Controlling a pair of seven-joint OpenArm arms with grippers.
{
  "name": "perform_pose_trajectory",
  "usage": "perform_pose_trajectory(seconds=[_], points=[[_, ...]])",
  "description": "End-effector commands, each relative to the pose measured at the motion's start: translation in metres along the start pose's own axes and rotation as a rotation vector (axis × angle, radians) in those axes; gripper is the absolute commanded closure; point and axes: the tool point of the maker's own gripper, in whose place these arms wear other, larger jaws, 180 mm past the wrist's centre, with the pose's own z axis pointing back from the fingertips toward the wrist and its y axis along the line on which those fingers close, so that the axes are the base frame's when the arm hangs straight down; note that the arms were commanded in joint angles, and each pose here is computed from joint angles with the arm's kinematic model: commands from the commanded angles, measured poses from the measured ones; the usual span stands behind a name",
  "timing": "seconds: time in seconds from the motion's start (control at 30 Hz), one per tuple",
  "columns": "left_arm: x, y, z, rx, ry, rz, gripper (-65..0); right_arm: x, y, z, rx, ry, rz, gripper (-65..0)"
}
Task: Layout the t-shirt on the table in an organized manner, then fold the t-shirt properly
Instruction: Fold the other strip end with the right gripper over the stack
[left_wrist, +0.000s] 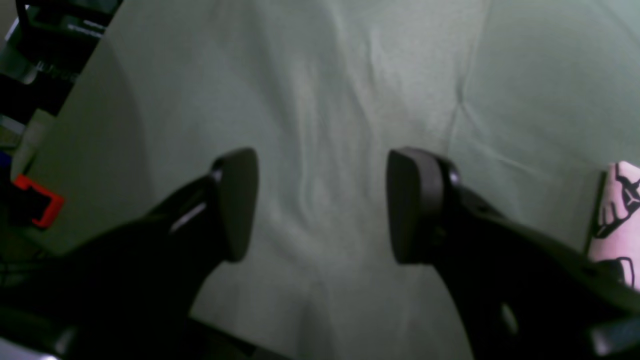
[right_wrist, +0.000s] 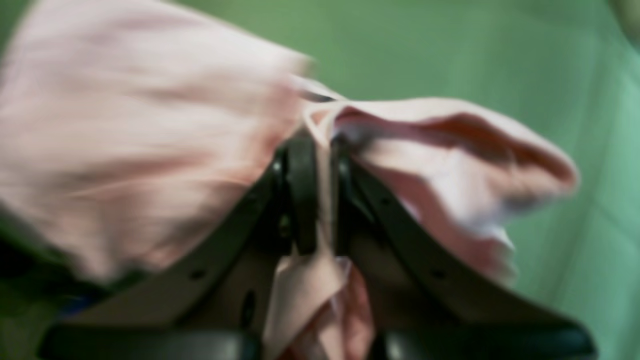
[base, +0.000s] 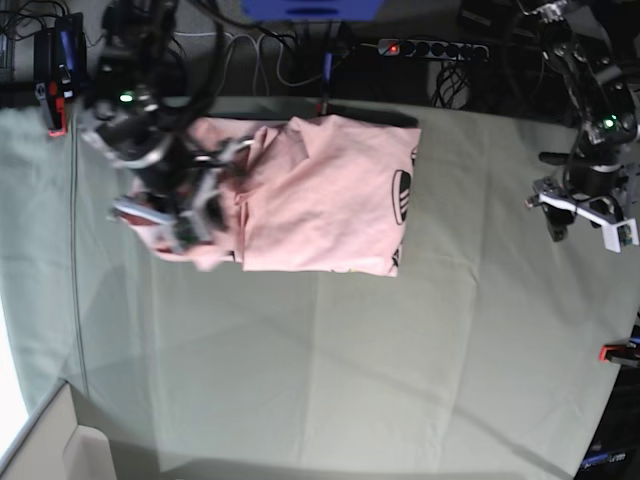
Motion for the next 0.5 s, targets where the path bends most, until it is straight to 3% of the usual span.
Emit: perform_pose_trajectory(seconds=[0.0,0.23,0.47], points=[[0.014,0.002,0.002,0.006,-0.046,-0.009,-39.0,0.024,0.009,0.0,0.027,-0.083,0.012,0.0],[0.012,0.014,0.006,0.021,-0.036,-0.051,-39.0,0.067,0.08,-0.014,0.224,-0.175,0.115,0.0],[0.01,0.046,0.016,0.101,-0.038,-0.022,-39.1,0.062,0.103,-0.051,0.322,-0.122,0.138,0.0]])
